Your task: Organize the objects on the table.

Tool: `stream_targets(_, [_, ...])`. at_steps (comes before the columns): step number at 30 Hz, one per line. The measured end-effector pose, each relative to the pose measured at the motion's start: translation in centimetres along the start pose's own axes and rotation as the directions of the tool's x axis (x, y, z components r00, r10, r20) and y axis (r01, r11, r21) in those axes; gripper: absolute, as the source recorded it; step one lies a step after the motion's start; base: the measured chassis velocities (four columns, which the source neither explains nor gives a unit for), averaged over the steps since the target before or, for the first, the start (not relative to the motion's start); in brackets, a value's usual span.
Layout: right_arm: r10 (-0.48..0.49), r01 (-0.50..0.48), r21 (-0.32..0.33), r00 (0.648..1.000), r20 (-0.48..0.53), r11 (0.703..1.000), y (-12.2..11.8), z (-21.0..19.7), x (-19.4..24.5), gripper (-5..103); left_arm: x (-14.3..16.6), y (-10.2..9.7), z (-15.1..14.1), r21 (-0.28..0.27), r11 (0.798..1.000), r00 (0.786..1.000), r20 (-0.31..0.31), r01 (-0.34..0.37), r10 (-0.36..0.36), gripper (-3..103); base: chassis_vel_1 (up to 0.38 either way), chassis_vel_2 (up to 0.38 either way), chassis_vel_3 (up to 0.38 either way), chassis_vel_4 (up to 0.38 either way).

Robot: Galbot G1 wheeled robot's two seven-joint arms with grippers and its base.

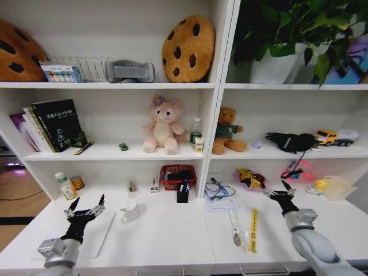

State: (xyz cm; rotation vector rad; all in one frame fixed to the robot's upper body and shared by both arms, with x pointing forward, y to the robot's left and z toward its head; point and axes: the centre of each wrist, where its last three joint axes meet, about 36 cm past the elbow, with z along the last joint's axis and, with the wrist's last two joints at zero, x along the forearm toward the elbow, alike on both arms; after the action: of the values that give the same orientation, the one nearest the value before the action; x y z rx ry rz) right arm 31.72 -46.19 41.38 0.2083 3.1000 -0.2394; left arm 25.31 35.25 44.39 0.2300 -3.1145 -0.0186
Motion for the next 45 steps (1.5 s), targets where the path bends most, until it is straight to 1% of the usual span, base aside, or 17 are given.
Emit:
stream_targets(5, [0.004,-0.004,0.004,1.0,-0.023,1.0,0.2,0.1,3.5,100,0.0,0.0,0.0,0.0,1.0,1.0,0.0,0.0,0.0,100,0.0,0.0,0.0,0.0])
stream_targets(6, [0.004,-0.004,0.004,1.0,-0.023,1.0,0.2,0.1,3.5,100,0.0,0.0,0.0,0.0,1.0,1.0,0.0,0.0,0.0,100,0.0,0.0,0.0,0.0])
stream_targets(8, [-0.002,0.003,0.023,0.999,-0.037,1.0,0.7,0.4,5.4,100,0.0,0.0,0.0,0.0,1.0,1.0,0.0,0.0,0.0,100,0.0,0.0,0.0,0.0])
stream_targets(12, [-0.008,0.009,0.028,0.999,-0.044,1.0,1.1,0.4,6.7,100,0.0,0.0,0.0,0.0,1.0,1.0,0.0,0.0,0.0,100,0.0,0.0,0.0,0.0])
stream_targets(21, [0.004,-0.003,0.029,1.0,-0.017,1.0,1.3,-0.6,6.7,100,0.0,0.0,0.0,0.0,1.0,1.0,0.0,0.0,0.0,100,0.0,0.0,0.0,0.0])
stream_targets(28, [0.002,-0.001,0.017,1.0,-0.017,1.0,1.8,-0.7,7.3,100,0.0,0.0,0.0,0.0,1.0,1.0,0.0,0.0,0.0,100,0.0,0.0,0.0,0.0])
stream_targets(33, [-0.004,0.005,0.021,1.0,-0.023,1.0,2.1,-0.6,7.7,100,0.0,0.0,0.0,0.0,1.0,1.0,0.0,0.0,0.0,100,0.0,0.0,0.0,0.0])
stream_targets(45, [-0.007,0.007,0.021,1.0,-0.024,1.0,2.1,-0.5,7.7,100,0.0,0.0,0.0,0.0,1.0,1.0,0.0,0.0,0.0,100,0.0,0.0,0.0,0.0])
